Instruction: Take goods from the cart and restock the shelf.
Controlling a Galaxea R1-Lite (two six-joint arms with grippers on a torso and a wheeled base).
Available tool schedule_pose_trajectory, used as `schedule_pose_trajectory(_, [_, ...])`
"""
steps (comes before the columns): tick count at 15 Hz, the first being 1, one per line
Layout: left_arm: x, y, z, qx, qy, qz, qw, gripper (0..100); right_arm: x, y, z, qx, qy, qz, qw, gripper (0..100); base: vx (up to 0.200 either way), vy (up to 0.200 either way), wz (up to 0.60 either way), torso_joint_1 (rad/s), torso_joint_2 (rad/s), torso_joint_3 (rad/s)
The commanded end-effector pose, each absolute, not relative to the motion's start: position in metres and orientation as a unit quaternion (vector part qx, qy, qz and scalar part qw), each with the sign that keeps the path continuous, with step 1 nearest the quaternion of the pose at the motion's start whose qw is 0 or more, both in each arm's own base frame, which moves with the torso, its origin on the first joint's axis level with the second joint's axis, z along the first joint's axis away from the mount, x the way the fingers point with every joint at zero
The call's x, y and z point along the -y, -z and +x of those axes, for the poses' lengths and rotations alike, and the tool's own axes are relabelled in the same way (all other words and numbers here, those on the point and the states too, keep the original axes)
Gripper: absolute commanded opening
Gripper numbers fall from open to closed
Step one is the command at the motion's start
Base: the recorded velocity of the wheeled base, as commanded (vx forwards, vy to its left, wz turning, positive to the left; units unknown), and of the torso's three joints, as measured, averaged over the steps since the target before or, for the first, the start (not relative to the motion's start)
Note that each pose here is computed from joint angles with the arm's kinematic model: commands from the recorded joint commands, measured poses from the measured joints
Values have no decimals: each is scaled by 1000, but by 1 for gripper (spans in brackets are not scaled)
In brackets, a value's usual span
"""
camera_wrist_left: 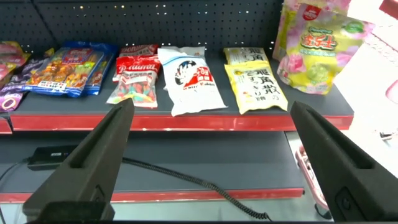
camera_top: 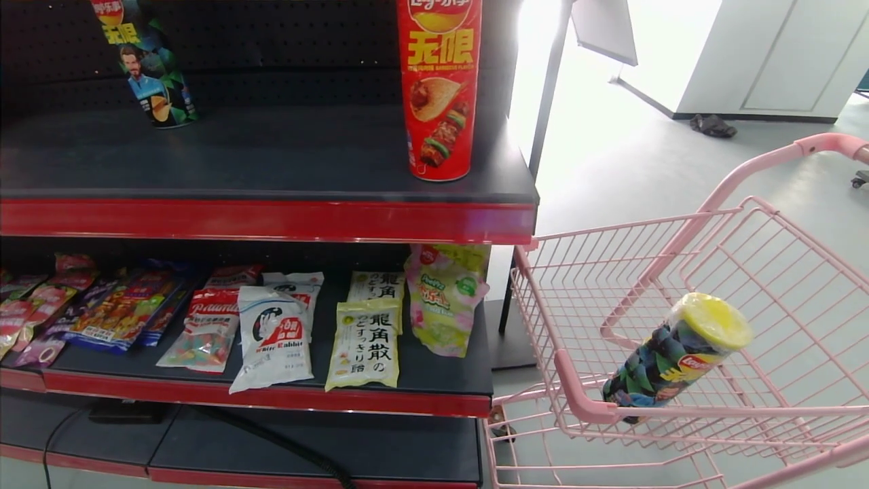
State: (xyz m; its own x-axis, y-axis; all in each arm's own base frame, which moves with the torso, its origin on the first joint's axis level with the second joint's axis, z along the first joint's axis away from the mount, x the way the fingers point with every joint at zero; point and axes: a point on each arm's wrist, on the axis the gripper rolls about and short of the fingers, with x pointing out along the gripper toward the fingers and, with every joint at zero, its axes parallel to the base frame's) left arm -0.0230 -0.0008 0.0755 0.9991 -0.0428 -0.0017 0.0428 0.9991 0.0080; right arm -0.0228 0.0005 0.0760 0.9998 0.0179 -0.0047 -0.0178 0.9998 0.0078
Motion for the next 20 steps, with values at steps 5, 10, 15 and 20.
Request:
schedule_pose_trajectory(5, [1,-75,-23,-1,21,5,1000,100,-1,-76,-23,-2,-10,4,1000,100,0,0,0,0,0,0])
schedule_pose_trajectory(10, [1,-75,-23,-1,21,5,1000,100,0,-76,-23,-3,-9,4,1000,100,0,0,0,0,0,0])
schedule_pose_trajectory(15, [1,-75,-23,-1,21,5,1000,100,-1,-76,-23,-1,-28,-9,1000,100,0,0,0,0,0,0])
schedule_pose_trajectory(20, [1,-75,-23,-1,21,5,1000,100,-11,-238,54,-15,-145,-9,989,100,0,0,0,0,0,0])
